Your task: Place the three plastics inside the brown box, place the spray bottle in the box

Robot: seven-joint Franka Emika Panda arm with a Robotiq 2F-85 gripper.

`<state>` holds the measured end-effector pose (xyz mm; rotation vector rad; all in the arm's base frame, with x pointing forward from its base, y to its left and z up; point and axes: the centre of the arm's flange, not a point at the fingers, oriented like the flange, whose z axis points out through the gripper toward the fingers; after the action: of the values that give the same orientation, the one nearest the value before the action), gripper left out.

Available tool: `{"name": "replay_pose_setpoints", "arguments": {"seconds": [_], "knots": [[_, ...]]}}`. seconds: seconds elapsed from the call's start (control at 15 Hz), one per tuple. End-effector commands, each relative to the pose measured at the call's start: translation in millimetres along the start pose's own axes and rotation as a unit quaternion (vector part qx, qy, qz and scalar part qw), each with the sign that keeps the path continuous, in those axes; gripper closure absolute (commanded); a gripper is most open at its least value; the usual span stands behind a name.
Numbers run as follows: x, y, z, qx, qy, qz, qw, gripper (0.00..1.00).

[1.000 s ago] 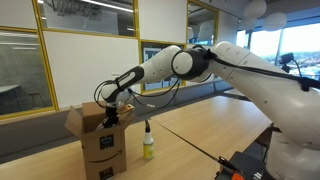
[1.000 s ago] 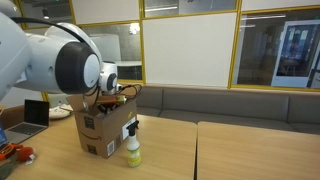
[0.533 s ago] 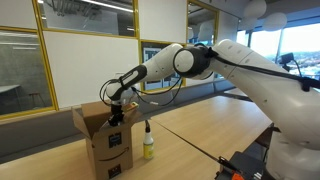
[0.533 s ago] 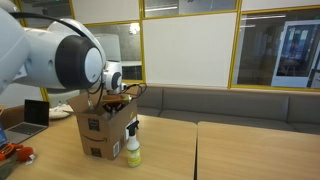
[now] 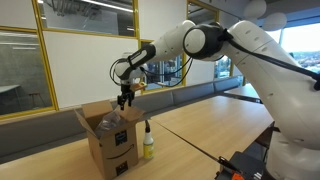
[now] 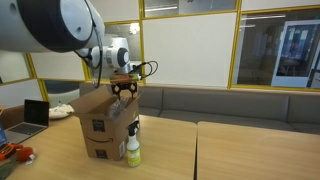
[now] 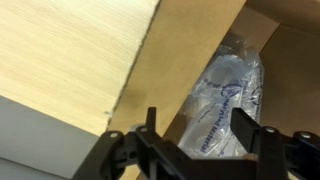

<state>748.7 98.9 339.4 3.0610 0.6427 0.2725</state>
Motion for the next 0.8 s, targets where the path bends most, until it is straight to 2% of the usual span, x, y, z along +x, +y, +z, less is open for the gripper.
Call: {"name": "replay_pose_setpoints", "arguments": {"seconds": [0.0,0.2,0.33,0.47,0.73], "knots": [[-30,7,-56,-0.026,0.002,0.023,0.9994,0.00],[-45,15,-85,-0.044,0.009,0.040,0.9982,0.00],[-59,20,-96,-0.070,0.001,0.057,0.9959,0.00],[-78,26,-99,-0.111,-0.019,0.080,0.9904,0.00],[-124,36,-93,-0.155,-0.058,0.121,0.9788,0.00]]}}
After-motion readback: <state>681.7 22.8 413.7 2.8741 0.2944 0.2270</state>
